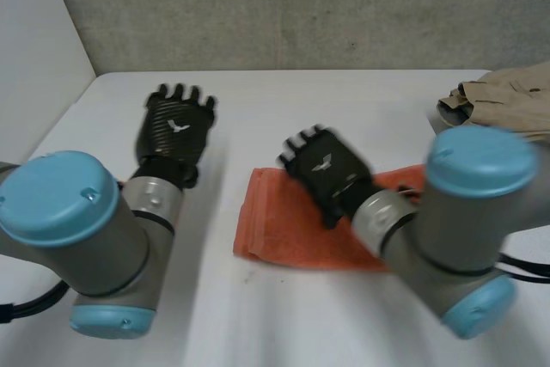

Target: Fold the laundry.

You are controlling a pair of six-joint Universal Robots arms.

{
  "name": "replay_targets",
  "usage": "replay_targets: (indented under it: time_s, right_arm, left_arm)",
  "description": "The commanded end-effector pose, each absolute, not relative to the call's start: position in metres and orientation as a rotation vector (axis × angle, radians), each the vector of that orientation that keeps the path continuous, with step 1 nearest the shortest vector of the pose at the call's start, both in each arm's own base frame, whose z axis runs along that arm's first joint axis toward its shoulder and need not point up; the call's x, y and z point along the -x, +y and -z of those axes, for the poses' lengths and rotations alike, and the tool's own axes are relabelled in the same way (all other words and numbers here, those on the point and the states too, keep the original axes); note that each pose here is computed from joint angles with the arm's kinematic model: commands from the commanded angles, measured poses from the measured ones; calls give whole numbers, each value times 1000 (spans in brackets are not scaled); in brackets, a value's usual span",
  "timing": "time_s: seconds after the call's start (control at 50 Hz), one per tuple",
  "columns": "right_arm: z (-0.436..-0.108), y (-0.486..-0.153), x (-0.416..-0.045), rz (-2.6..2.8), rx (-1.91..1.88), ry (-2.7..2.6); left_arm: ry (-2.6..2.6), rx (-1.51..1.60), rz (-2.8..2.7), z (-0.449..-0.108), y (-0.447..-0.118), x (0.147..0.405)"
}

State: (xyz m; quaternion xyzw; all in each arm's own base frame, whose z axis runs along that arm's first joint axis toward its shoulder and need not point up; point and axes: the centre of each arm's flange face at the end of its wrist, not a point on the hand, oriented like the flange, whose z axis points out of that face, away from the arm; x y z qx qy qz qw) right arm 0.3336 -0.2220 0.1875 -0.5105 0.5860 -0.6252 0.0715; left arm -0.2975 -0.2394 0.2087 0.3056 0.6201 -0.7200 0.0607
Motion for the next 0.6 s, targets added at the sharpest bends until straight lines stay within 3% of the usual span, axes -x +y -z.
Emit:
replay_targets:
  time_s: [0.02, 0.14, 0.26, 0.42, 0.6]
  right_arm:
    - [-199, -235, -272, 1763, 1086, 2064]
    - [-166, -242, -225, 1643, 1079, 2322]
    - [-147, -248, -196, 1605, 1089, 2450]
    - [-133, -260, -180, 1608, 1146, 2521]
    - [-138, -266, -181, 1670, 1195, 2487]
  left_arm:
    - [1937, -1104, 2407, -220, -204, 344]
    - [1984, -1289, 2370, -186, -189, 377]
    - [2051, -1373, 2195, -152, -198, 387]
    - [2008, -1318, 1917, -123, -222, 366]
    - [2017, -1314, 1863, -120, -215, 356]
